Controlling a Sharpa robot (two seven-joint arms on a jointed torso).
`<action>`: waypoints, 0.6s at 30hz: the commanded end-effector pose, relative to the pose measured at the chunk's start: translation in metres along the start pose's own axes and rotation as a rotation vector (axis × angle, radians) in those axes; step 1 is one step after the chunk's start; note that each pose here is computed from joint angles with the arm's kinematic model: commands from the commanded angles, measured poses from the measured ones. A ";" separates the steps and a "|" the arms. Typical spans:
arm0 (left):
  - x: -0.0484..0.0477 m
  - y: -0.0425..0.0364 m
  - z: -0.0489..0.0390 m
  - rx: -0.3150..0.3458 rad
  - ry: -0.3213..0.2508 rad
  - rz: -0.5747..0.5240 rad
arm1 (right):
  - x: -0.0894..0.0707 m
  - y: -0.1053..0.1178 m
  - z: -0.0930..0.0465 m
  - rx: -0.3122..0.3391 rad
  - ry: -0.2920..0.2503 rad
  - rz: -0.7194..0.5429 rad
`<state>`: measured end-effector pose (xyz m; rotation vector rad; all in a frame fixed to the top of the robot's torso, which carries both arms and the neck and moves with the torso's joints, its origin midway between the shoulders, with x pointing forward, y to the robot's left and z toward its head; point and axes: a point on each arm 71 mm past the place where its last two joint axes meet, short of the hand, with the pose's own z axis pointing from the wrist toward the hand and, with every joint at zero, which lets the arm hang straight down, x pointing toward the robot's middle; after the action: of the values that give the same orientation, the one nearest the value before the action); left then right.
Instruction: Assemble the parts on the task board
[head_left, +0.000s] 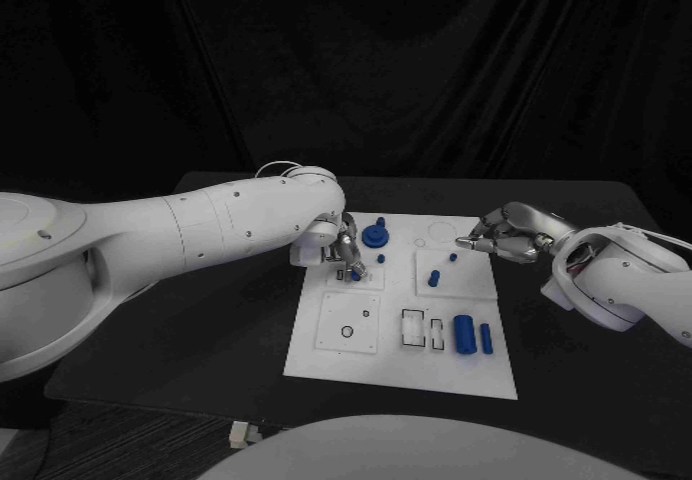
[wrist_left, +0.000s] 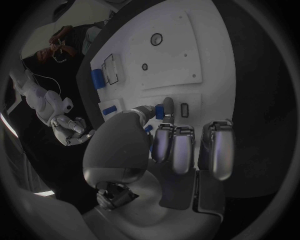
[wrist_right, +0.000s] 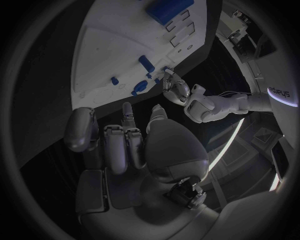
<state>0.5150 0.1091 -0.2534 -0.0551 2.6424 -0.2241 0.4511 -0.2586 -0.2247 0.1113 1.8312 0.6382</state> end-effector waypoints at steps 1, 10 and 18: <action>0.0060 -0.0014 0.0031 0.001 0.028 0.011 | 0.001 0.000 0.000 0.004 0.007 -0.001; 0.0064 -0.0013 0.0040 -0.002 0.029 0.011 | 0.003 -0.001 0.000 0.004 0.011 -0.001; 0.0059 0.0000 0.0048 -0.005 0.026 0.006 | 0.004 -0.001 -0.001 0.005 0.015 0.000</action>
<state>0.5154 0.1079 -0.2543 -0.0573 2.6462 -0.2253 0.4500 -0.2585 -0.2273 0.1120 1.8382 0.6386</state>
